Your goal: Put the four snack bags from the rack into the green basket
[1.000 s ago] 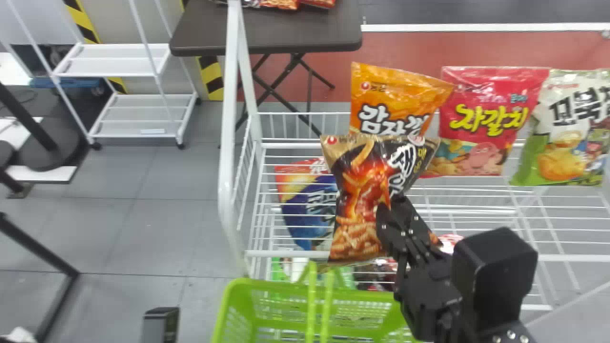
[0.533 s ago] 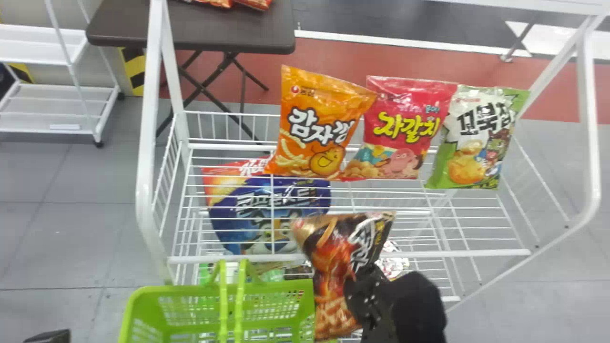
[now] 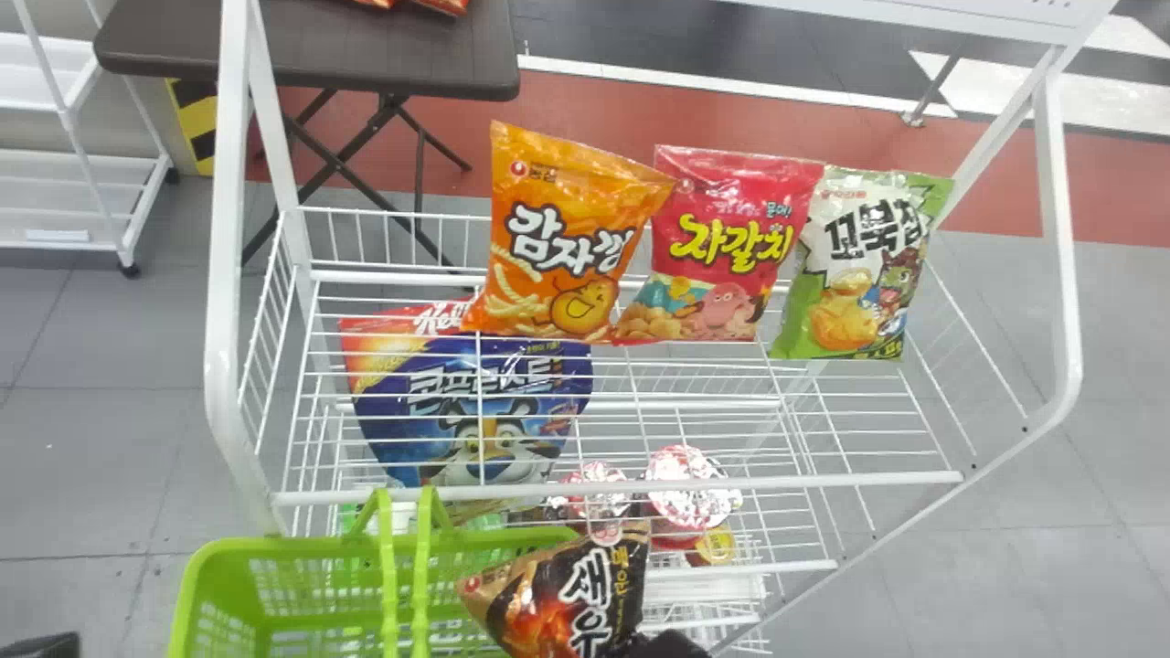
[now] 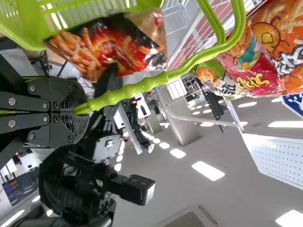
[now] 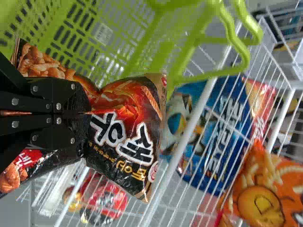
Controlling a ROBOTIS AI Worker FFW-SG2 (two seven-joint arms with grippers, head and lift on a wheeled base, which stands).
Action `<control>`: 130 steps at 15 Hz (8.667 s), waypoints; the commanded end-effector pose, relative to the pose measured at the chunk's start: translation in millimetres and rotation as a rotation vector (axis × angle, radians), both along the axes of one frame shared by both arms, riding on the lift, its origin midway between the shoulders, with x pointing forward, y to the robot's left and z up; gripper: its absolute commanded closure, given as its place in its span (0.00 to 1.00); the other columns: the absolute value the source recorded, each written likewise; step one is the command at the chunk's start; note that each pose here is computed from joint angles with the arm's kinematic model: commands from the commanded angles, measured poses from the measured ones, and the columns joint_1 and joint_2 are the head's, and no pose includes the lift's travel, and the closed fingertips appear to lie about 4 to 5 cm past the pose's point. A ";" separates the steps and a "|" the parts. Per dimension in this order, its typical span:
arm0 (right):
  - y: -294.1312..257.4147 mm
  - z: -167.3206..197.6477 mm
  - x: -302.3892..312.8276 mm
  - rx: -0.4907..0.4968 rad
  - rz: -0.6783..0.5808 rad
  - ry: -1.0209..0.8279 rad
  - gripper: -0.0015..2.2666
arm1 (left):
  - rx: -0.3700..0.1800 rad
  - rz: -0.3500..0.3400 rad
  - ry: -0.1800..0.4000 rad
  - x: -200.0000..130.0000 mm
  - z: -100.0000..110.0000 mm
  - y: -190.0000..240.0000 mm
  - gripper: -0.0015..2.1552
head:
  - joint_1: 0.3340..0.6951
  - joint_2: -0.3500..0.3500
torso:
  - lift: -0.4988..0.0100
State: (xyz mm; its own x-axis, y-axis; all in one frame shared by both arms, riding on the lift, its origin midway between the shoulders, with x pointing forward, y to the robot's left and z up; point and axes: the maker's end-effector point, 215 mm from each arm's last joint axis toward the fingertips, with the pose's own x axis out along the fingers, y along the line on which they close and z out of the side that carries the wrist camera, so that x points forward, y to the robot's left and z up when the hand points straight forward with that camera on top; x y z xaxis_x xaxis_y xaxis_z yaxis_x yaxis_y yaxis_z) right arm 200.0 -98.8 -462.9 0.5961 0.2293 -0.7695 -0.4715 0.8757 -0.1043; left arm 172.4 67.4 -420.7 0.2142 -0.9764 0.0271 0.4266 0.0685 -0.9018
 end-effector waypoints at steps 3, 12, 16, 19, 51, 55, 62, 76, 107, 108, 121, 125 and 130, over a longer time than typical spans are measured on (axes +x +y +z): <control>51.5 11.6 -15.1 0.088 0.078 0.004 0.91 | 0.004 -0.012 0.002 -2.1 -1.4 -4.5 0.77 | 1.00 0.42 | 0.96; 51.8 -23.1 -2.9 0.091 0.058 0.024 0.00 | 0.000 -0.025 0.004 -7.2 -0.6 -9.4 0.77 | 1.00 0.65 | 0.96; 35.8 4.3 40.7 0.106 0.016 -0.134 0.03 | -0.003 -0.029 0.004 -9.4 -0.2 -10.6 0.77 | 1.00 0.52 | 0.96; 16.4 40.2 99.5 0.103 -0.068 -0.361 0.03 | -0.004 -0.034 -0.008 -11.9 0.9 -14.3 0.77 | 1.00 0.45 | 0.96; -4.1 127.9 285.3 0.258 -0.248 -0.684 0.98 | 0.036 -0.085 -0.007 -19.2 -7.9 -23.7 0.77 | 1.00 0.37 | 0.96; -23.3 123.3 219.9 0.187 -0.245 -0.560 0.98 | 0.049 -0.081 -0.012 -15.0 -10.5 -23.6 0.77 | 1.00 0.32 | 0.96; -78.9 63.4 95.8 -0.024 -0.232 -0.195 0.98 | 0.063 -0.057 -0.002 -10.9 -16.0 -16.9 0.77 | 1.00 0.13 | 0.96; 30.7 -26.5 4.6 0.156 -0.060 0.178 0.97 | 0.056 -0.045 -0.017 -14.0 -15.7 -21.9 0.77 | 1.00 0.28 | 0.96; -203.8 89.7 319.3 0.130 -0.570 -0.576 0.04 | 0.069 -0.090 -0.008 -25.2 -16.1 -33.3 0.77 | 1.00 0.00 | 0.96; -211.8 82.5 322.5 0.137 -0.582 -0.546 0.04 | 0.066 -0.093 -0.007 -25.4 -15.3 -34.0 0.77 | 1.00 0.00 | 0.96; -173.4 81.6 355.4 0.344 -0.406 -0.461 0.98 | 0.074 -0.089 0.003 -23.6 -19.5 -32.0 0.77 | 1.00 0.00 | 0.96; -170.2 94.0 311.6 0.363 -0.403 -0.482 0.98 | 0.071 -0.093 -0.005 -23.2 -16.7 -34.1 0.77 | 1.00 0.00 | 0.96; -154.6 118.2 224.3 0.361 -0.374 -0.410 0.98 | 0.073 -0.092 -0.003 -21.9 -16.5 -33.5 0.77 | 1.00 0.00 | 0.96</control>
